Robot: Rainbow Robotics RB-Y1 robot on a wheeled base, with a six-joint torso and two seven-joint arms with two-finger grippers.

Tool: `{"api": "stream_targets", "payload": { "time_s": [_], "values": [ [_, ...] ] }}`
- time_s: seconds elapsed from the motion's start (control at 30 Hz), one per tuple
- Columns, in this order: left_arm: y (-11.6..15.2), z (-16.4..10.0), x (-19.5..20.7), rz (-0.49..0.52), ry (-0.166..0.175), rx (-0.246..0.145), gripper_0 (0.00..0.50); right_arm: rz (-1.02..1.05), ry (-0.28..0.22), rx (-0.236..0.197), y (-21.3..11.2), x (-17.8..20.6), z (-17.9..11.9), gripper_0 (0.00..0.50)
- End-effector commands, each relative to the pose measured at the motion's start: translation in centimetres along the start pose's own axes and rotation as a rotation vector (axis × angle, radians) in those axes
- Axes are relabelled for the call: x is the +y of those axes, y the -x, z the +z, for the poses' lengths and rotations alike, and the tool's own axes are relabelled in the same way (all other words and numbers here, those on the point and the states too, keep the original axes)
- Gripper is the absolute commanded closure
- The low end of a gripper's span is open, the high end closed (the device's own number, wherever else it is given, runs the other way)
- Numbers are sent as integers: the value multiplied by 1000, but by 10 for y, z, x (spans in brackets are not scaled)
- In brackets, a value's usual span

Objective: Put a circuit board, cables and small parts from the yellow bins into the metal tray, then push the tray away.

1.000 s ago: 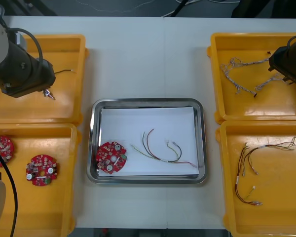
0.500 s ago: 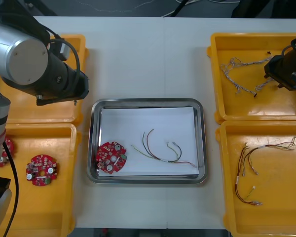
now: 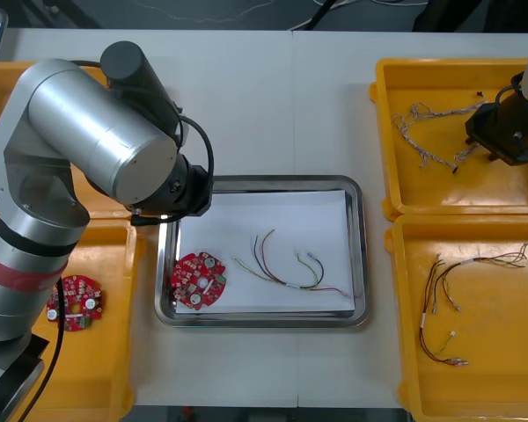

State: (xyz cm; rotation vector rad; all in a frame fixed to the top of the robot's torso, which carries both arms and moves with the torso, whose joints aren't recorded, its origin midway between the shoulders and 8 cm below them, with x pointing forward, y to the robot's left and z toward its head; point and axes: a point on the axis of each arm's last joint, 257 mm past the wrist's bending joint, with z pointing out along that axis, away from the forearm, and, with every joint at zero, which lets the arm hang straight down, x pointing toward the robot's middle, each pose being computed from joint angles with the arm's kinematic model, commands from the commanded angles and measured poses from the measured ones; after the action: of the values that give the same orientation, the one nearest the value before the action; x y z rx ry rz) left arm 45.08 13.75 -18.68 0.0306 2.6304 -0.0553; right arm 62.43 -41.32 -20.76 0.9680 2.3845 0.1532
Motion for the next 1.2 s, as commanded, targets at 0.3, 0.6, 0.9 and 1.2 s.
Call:
{"api": "stream_targets", "payload": {
  "time_s": [0.3,0.6,0.9,1.2],
  "values": [
    [-12,-1,-28,-8,3,-22,500,-36,63,-20,11,32,-15,500],
    [-29,17,-18,9,41,11,500,-197,62,-84,39,33,-38,500],
    [-24,39,-22,21,28,2,500,-366,47,-54,41,36,-77,500],
    [-26,58,-20,38,34,17,500,-502,50,-5,30,41,-111,500]
  ]
}}
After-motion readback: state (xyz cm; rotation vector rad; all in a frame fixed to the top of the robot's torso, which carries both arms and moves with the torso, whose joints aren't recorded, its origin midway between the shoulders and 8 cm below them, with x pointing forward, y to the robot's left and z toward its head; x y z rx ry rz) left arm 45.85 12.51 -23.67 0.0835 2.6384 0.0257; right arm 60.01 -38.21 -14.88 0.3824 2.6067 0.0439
